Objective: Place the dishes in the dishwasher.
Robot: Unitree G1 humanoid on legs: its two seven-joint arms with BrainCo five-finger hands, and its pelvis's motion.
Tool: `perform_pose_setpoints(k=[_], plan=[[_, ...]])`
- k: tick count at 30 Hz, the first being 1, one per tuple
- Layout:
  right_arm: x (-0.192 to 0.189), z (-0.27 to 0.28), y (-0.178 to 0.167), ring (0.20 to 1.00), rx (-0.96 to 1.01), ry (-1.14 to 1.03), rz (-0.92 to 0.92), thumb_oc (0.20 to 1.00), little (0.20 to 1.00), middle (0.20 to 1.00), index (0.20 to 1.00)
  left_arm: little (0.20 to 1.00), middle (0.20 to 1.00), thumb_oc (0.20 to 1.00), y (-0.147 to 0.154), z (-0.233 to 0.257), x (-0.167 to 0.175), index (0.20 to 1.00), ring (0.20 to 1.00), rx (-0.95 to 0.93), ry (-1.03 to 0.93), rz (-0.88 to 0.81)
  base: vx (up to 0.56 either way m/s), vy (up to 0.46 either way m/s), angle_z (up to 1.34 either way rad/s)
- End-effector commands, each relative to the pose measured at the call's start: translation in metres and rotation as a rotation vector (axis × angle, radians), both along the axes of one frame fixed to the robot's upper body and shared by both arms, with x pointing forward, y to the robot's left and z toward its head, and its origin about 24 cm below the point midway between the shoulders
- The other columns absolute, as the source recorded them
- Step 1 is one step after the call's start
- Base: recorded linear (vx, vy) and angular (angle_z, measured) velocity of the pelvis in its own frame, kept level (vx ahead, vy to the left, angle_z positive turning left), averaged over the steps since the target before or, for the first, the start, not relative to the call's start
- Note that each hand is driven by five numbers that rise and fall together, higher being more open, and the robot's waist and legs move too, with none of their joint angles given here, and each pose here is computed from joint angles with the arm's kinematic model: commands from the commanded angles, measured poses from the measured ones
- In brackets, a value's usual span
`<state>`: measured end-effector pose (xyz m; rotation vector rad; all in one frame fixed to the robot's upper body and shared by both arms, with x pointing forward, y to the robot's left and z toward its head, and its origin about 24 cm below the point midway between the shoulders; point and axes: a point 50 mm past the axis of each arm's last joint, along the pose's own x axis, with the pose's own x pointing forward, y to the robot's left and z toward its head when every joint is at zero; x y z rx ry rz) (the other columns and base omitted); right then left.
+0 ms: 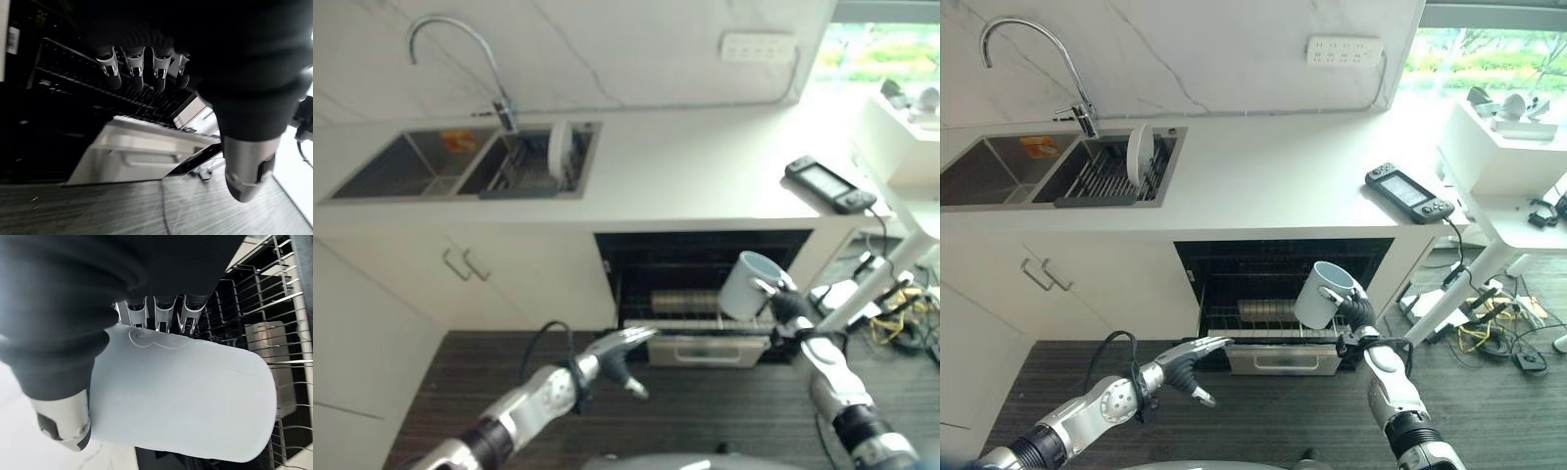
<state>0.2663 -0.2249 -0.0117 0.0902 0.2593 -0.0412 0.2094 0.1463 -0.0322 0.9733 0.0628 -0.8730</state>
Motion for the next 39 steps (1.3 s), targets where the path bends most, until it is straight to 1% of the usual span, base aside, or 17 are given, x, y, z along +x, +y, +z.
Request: perform_pose_setpoints(k=[1,7,9,13,16,19,22,26,29,30,32,35,39], plan=[[0.033,0.044,0.012,0.2,-0.037,-0.185,0.075,0.2,0.2,0.2,0.2,1.0,1.0,1.0,0.008,0.012,0.017,1.0,1.0,-0.007,-0.021,0.032,0.0,0.0,0.0],[0.046,0.052,0.009,0.2,-0.071,-0.184,0.049,0.2,0.2,0.2,0.2,1.0,1.0,1.0,0.011,0.013,0.019,1.0,1.0,0.046,-0.053,0.011,-0.02,-0.024,0.04],[0.057,0.064,0.009,0.2,-0.094,-0.21,0.037,0.2,0.2,0.2,0.2,1.0,1.0,1.0,0.01,0.018,0.022,1.0,1.0,0.071,-0.1,-0.01,-0.08,-0.026,0.19],[0.068,0.078,0.007,0.2,-0.13,-0.234,0.027,0.2,0.2,0.2,0.2,1.0,1.0,1.0,0.01,0.026,0.027,1.0,1.0,0.093,-0.156,-0.023,-0.07,-0.003,0.1],[0.075,0.087,0.004,0.2,-0.142,-0.247,0.007,0.2,0.2,0.2,0.2,1.0,1.0,1.0,0.012,0.032,0.031,1.0,1.0,0.116,-0.238,-0.03,-0.04,-0.003,0.01],[0.077,0.092,-0.002,0.2,-0.144,-0.259,-0.023,0.2,0.2,0.2,0.2,1.0,1.0,1.0,0.012,0.047,0.036,1.0,1.0,0.099,-0.363,-0.021,-0.02,0.0,0.01],[0.078,0.094,-0.013,0.2,-0.162,-0.263,-0.092,0.2,0.2,0.2,0.2,1.0,1.0,1.0,0.012,0.067,0.043,1.0,1.0,0.059,-0.507,-0.01,0.0,-0.029,0.03],[0.079,0.097,-0.029,0.2,-0.201,-0.248,-0.167,0.2,0.2,0.2,0.2,1.0,1.0,1.0,0.016,0.09,0.044,1.0,1.0,0.033,-0.619,-0.022,0.04,-0.055,0.14],[0.083,0.105,-0.04,0.2,-0.229,-0.258,-0.207,0.2,0.2,0.2,0.2,1.0,1.0,1.0,0.02,0.107,0.046,1.0,1.0,0.034,-0.664,-0.045,-0.01,-0.092,-0.01],[0.087,0.115,-0.043,0.2,-0.276,-0.278,-0.195,0.2,0.2,0.2,0.2,1.0,1.0,1.0,0.021,0.116,0.048,1.0,1.0,0.036,-0.687,-0.059,-0.1,-0.059,0.06],[0.093,0.128,-0.046,0.2,-0.291,-0.301,-0.22,0.2,0.2,0.2,0.2,1.0,1.0,1.0,0.019,0.125,0.05,1.0,1.0,0.034,-0.712,-0.07,-0.16,-0.013,0.01],[0.103,0.147,-0.047,0.2,-0.336,-0.334,-0.264,0.2,0.2,0.2,0.2,1.0,1.0,1.0,0.016,0.138,0.057,1.0,1.0,0.034,-0.744,-0.073,-0.18,0.028,-0.14],[0.108,0.157,-0.043,0.2,-0.419,-0.358,-0.316,0.2,0.2,0.2,0.2,1.0,1.0,1.0,0.011,0.142,0.06,1.0,1.0,0.026,-0.761,-0.073,-0.08,0.038,-0.12]])
